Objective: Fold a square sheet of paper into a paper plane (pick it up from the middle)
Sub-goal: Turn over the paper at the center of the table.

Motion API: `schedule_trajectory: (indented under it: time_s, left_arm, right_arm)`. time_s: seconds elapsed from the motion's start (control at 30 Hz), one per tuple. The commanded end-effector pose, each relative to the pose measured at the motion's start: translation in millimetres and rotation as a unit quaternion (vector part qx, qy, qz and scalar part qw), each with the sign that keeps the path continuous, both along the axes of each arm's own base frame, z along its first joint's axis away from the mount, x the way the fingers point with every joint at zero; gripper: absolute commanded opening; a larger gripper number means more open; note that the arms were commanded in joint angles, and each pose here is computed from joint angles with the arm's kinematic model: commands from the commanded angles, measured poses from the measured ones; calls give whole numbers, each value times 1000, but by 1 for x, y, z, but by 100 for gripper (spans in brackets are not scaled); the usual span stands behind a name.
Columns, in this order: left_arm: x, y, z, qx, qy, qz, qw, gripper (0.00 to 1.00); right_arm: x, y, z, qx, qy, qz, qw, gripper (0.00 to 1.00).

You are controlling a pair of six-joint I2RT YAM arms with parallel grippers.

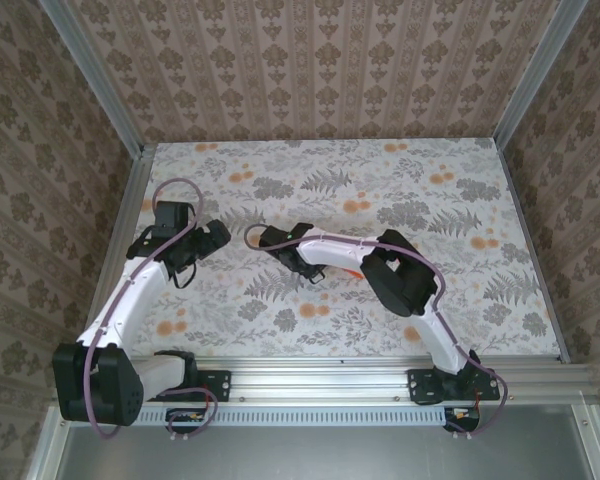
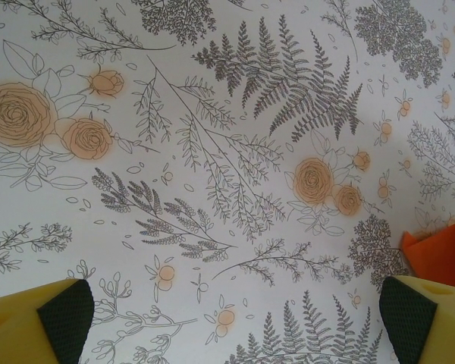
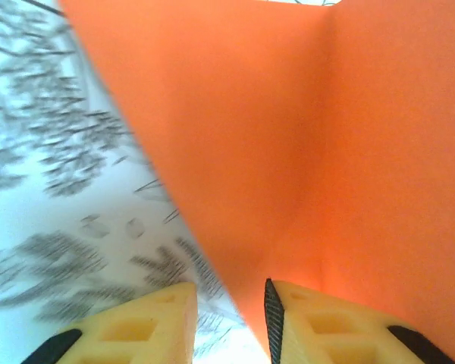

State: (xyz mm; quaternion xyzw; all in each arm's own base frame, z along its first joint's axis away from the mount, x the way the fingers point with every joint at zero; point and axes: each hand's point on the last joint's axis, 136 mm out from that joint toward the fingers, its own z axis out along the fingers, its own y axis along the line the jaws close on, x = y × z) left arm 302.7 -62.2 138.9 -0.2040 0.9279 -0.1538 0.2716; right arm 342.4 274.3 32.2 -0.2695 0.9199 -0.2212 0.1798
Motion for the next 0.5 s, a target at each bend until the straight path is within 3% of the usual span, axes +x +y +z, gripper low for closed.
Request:
schedule_trajectory:
  time_s: [0.0, 0.1, 0.23, 0.47]
  left_arm:
    - [-1, -2, -5, -6, 10, -8, 1000, 100]
    - [0, -6, -7, -16, 12, -13, 1000, 100]
    - [0, -13, -9, -33, 14, -24, 999, 100]
    - [0, -28, -14, -56, 14, -46, 997, 100]
  right_arm:
    - [-22, 32, 49, 124, 14, 11, 992, 39]
    - [-34, 49, 86, 221, 14, 24, 975, 47]
    - [-33, 31, 114, 288, -2, -6, 958, 51]
    - [-24, -46, 83, 326, 43, -87, 940, 48]
